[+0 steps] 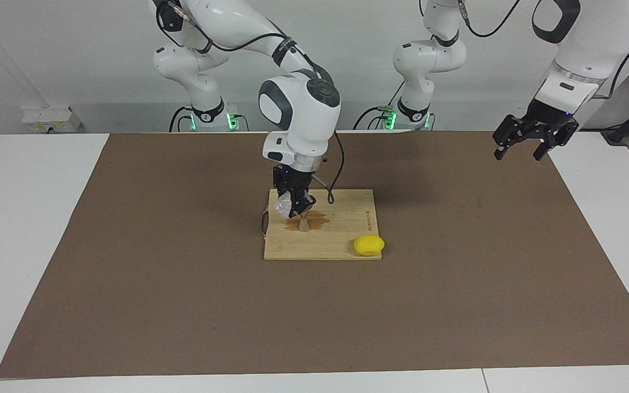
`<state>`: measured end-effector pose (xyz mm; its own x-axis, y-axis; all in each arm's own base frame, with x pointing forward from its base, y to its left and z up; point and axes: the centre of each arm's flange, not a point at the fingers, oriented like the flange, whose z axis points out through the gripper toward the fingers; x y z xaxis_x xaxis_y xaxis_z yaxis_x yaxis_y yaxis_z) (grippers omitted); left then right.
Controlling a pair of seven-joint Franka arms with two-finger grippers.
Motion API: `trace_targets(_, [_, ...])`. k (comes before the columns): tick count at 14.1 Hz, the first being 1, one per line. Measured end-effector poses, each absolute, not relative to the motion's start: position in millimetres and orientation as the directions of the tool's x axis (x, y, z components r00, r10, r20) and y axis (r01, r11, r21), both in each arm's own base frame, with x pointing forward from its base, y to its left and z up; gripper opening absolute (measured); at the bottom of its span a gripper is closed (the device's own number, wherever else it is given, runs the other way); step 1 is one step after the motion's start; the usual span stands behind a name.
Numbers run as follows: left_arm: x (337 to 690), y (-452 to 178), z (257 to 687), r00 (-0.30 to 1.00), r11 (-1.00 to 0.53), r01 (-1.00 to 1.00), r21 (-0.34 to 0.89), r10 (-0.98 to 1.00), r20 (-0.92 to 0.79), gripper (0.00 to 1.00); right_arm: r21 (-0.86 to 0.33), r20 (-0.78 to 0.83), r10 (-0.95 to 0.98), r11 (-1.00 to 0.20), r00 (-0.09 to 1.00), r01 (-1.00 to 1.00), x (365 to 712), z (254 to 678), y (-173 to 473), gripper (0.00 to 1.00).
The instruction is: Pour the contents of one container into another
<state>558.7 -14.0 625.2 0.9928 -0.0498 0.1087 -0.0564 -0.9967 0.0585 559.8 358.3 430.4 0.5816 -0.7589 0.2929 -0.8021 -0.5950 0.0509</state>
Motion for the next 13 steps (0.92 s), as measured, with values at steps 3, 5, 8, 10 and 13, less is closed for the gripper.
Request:
trace_targets(3, [558.5,-17.0,624.4,0.993,-0.996,-0.062,0.059,-0.055,0.106,1.0,0.065,0.347,-0.72,-0.621,0.601,-0.781,556.2,426.9,360.2,0.51])
trace_targets(5, [558.3,-18.5,622.6,0.993,-0.996,-0.064,0.059,-0.058,0.102,1.0,0.078,0.374,-0.694,-0.637,0.615,-0.767,550.5,423.1,363.0,0.51])
trace_targets(8, [558.2,-18.7,621.9,0.993,-0.996,-0.064,0.059,-0.058,0.1,1.0,0.08,0.378,-0.688,-0.642,0.619,-0.763,547.1,424.0,363.9,0.51])
trace_targets(10, [558.2,-18.7,621.8,0.993,-0.996,-0.064,0.059,-0.058,0.1,1.0,0.079,0.368,-0.696,-0.637,0.617,-0.766,547.2,423.9,363.3,0.51])
trace_targets(13, [558.2,-18.7,621.8,0.993,-0.996,-0.064,0.059,-0.058,0.1,1.0,0.078,0.286,-0.755,-0.595,0.59,-0.8,551.5,421.4,353.9,0.51])
